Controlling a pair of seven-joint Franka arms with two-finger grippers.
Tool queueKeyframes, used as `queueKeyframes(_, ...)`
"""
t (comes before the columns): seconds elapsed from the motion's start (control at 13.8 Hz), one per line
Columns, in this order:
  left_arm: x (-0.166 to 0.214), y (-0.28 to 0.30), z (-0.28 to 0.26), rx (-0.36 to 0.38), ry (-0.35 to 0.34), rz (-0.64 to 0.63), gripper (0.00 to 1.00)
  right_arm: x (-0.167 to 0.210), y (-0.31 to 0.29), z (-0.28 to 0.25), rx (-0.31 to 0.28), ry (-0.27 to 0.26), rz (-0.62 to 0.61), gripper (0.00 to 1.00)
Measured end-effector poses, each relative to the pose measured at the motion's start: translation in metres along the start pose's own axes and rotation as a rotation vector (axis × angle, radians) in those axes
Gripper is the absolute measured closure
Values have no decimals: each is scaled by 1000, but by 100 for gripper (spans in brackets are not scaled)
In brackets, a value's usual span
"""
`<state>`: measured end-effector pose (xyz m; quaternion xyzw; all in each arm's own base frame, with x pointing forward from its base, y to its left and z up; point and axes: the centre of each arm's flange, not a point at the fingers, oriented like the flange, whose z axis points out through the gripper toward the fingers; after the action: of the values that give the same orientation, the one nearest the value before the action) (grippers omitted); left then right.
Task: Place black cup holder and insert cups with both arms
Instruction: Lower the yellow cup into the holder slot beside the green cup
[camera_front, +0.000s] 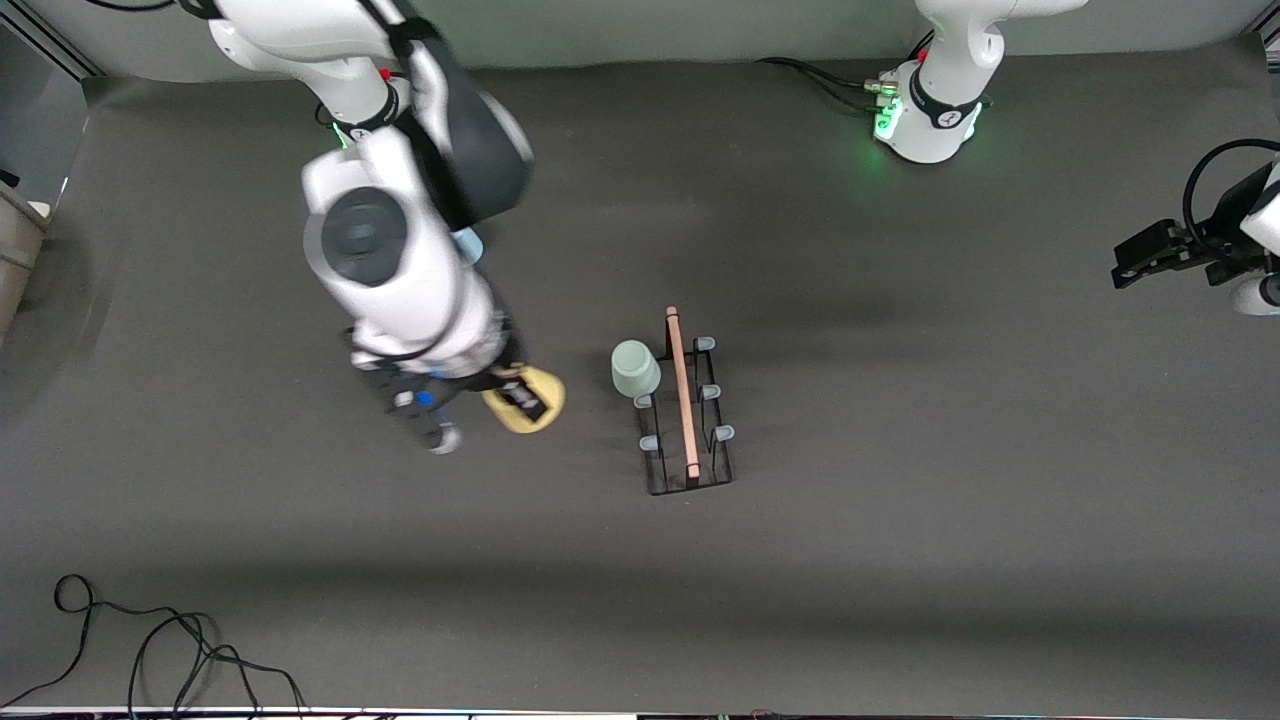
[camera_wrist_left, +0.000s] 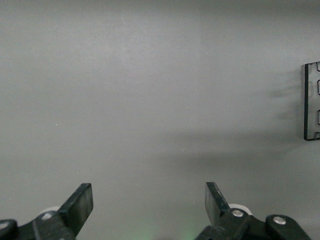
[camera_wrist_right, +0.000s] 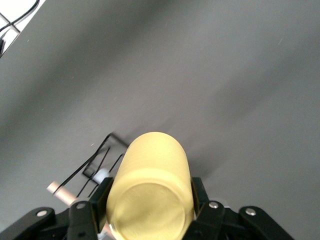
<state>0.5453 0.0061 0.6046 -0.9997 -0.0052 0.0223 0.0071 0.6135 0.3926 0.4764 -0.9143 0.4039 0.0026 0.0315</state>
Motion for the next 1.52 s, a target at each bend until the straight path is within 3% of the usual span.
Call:
queueKeyframes(0.36,0,0,0,-1,0,-1,0,-57,-40,39,78,2,75,33)
queueKeyframes(1.52,3,0,5,-2,-9,-1,0,-48,-62,153,102,40,94,33)
